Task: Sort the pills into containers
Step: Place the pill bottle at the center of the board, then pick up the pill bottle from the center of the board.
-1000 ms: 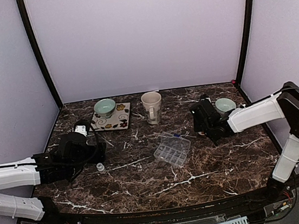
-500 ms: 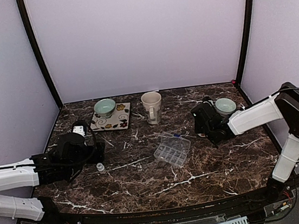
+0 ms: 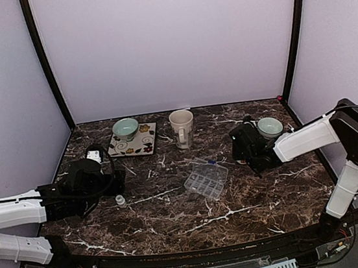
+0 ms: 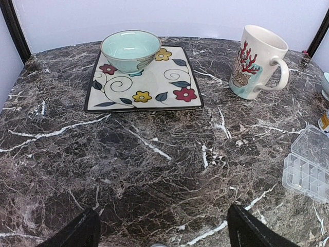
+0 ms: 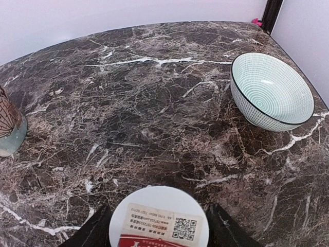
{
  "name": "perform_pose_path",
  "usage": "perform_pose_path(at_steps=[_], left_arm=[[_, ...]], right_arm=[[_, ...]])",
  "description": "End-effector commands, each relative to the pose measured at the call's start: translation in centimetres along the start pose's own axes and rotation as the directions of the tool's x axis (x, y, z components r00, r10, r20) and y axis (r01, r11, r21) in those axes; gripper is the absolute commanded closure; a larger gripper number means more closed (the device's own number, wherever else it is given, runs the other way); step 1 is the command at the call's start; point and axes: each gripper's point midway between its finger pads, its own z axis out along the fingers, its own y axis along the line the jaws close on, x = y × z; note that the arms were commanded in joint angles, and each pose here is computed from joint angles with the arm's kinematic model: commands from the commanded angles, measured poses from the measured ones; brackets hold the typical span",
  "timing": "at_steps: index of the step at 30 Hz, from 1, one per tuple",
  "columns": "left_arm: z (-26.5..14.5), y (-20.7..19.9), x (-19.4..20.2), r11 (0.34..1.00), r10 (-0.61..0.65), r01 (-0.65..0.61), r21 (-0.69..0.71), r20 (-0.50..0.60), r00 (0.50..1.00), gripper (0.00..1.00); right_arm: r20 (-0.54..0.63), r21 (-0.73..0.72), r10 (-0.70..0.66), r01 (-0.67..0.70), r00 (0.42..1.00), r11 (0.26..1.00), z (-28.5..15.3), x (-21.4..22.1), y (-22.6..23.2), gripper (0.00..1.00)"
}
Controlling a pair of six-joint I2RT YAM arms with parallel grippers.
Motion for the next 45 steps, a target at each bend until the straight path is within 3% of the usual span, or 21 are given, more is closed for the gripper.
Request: perform_pose_path(at_steps=[1,7,26,35,40,45], left_arm=[[-0.2,0.3,0.1,1.000,-0.013,0.013,0.003,0.002,1.000,0.12],[-0.4,0.6,0.0,0.999,-0.033,0.033,-0.002,0.007,0.999,0.12],[-2.0,2.9,-0.7,0.980,-0.195,0.197,-0.027,0.041,0.980,0.12],[-2.4,4.8,0.0,0.950,-0.304,0.305,-0.062,0.034,0.952,0.12],[-2.7,5.9,0.8,0.924,-0.373,0.374,-0.080,0.029,0.928,0.12],[-3.2,7.6,1.8,0.886,-0.445,0.447,-0.123,0.044,0.894,0.12]], right_arm=[[0.011,-0.013,0.016,-0.016,1.000,1.000,-0.7,-0.8,-0.2,0.37],[0.029,-0.029,0.015,-0.014,0.999,0.999,-1.7,-1.5,0.3,0.29],[0.135,-0.036,-0.040,0.046,0.990,0.998,-6.8,-4.9,2.4,0.28],[0.125,-0.242,-0.267,0.290,0.956,0.926,-10.7,-6.1,13.6,0.32],[0.094,-0.497,-0.362,0.359,0.927,0.790,-13.2,-4.6,22.7,0.35],[0.070,-0.640,-0.457,0.391,0.887,0.661,-15.0,-1.3,29.7,0.35]])
